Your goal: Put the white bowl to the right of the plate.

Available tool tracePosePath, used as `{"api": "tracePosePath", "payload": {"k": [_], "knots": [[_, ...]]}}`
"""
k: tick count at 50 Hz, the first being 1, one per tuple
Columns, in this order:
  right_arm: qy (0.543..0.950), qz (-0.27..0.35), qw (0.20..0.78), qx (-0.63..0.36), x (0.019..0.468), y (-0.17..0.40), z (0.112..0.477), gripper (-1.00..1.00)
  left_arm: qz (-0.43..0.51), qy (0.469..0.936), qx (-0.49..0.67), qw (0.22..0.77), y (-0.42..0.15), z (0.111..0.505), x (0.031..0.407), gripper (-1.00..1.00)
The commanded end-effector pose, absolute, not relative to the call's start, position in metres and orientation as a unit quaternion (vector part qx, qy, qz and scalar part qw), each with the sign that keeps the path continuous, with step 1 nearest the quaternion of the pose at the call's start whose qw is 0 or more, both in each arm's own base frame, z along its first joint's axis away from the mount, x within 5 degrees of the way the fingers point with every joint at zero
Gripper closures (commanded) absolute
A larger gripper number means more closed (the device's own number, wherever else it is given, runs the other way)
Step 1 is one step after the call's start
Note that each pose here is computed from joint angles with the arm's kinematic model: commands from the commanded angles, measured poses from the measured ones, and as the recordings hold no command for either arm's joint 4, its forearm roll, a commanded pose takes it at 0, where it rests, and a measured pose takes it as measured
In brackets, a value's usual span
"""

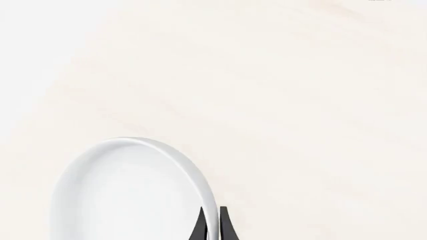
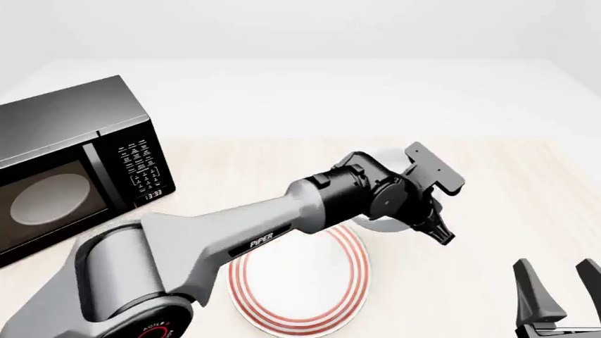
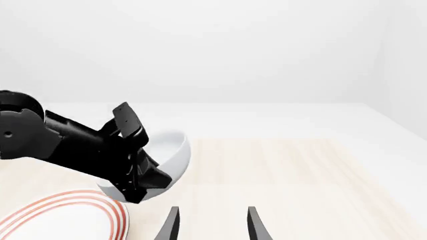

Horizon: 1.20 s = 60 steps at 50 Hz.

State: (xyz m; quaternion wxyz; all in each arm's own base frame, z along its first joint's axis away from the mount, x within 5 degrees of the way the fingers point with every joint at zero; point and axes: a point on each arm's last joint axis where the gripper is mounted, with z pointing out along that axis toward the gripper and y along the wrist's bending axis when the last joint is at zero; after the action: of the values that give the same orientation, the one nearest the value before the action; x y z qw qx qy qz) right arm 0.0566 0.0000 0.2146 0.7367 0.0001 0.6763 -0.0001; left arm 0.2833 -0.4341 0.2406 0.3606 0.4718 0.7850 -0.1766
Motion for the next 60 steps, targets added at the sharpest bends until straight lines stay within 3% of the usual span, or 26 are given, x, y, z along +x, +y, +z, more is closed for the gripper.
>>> {"api": "tracePosePath", "payload": {"k": [1,13,27,45,60], "knots": [[0.676,0.0,0.737,0.0,0.057,0.0,0.215,-1.0,-0.2,0.777,0.466,0.372,-0.443,0.228,0.264,1.0],[0.676,0.0,0.737,0.0,0.057,0.0,0.215,-1.0,-0.223,0.762,0.481,0.372,-0.456,0.215,0.23,1.0],[0.676,0.0,0.737,0.0,0.057,0.0,0.215,-1.0,-0.23,0.757,0.48,0.378,-0.458,0.212,0.226,1.0],[0.676,0.0,0.737,0.0,0.057,0.0,0.215,-1.0,-0.264,0.74,0.481,0.39,-0.461,0.214,0.195,1.0],[0.676,0.0,0.737,0.0,0.057,0.0,0.215,-1.0,-0.263,0.739,0.477,0.397,-0.465,0.21,0.203,1.0]]}}
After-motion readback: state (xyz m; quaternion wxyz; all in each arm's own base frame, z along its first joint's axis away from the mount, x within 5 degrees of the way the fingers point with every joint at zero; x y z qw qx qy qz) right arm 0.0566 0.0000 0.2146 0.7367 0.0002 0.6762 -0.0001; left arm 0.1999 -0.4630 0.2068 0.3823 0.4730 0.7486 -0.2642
